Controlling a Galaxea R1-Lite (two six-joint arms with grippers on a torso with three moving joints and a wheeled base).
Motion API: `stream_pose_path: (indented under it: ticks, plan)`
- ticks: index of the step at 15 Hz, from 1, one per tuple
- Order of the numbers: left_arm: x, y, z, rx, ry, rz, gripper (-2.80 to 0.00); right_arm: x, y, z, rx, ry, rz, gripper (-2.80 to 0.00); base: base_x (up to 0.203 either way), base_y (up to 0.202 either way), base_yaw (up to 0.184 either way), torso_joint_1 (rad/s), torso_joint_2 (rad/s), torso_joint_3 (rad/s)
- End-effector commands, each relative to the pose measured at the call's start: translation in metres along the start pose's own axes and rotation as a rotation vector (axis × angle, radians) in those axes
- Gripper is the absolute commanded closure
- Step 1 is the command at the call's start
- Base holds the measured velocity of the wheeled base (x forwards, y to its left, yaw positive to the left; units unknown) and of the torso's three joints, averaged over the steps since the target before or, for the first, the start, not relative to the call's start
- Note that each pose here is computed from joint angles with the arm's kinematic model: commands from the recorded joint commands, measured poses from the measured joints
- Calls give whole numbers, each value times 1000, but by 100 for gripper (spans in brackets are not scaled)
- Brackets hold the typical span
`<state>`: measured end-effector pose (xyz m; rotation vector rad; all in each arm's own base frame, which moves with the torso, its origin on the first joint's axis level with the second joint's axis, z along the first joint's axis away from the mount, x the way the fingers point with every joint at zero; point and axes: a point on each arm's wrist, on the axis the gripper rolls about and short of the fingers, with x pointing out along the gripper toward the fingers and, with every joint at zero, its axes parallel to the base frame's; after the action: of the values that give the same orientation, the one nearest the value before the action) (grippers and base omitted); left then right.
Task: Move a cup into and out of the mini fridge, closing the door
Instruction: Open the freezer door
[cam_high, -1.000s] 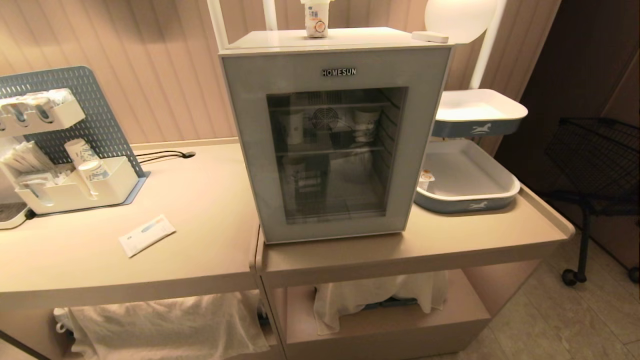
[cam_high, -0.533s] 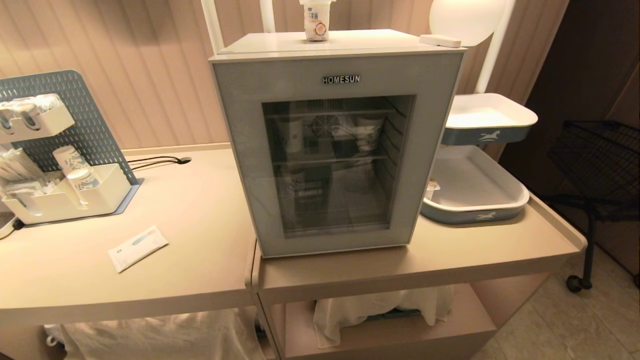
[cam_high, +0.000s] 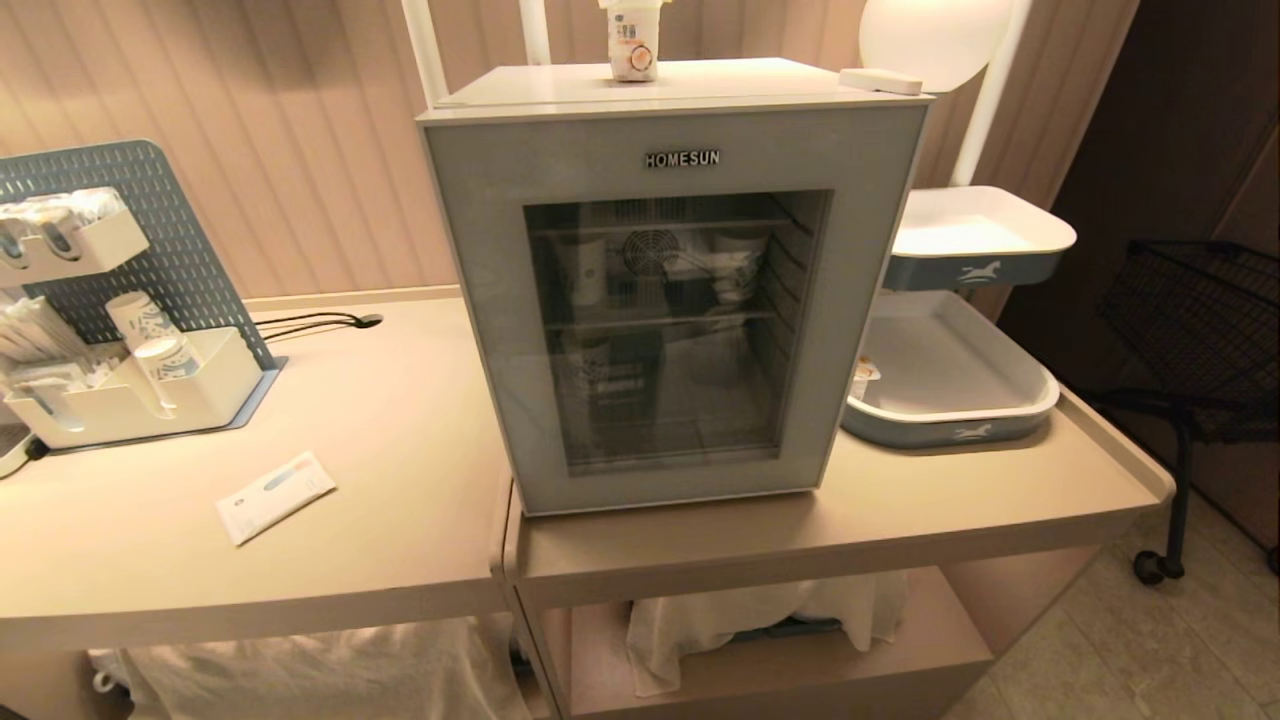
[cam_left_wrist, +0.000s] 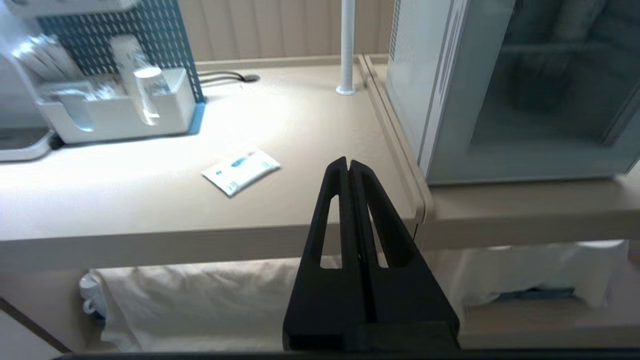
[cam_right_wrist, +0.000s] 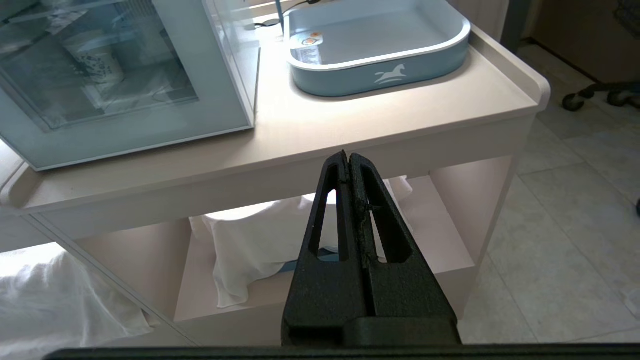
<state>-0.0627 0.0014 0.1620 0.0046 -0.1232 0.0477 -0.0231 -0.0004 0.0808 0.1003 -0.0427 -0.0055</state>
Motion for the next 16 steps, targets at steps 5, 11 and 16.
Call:
stream_pose_path:
  ticks: [5,11,16]
  plan:
    - [70,-2,132,-92,222,30,0,0,0,0,0,1,0,0,0,0,0,0,0,0]
    - [256,-15,106,-215,555,-137,0,0,0,0,0,1,0,0,0,0,0,0,0,0]
    - [328,-26,54,-364,676,-486,-280,0,0,0,0,1,0,0,0,0,0,0,0,0]
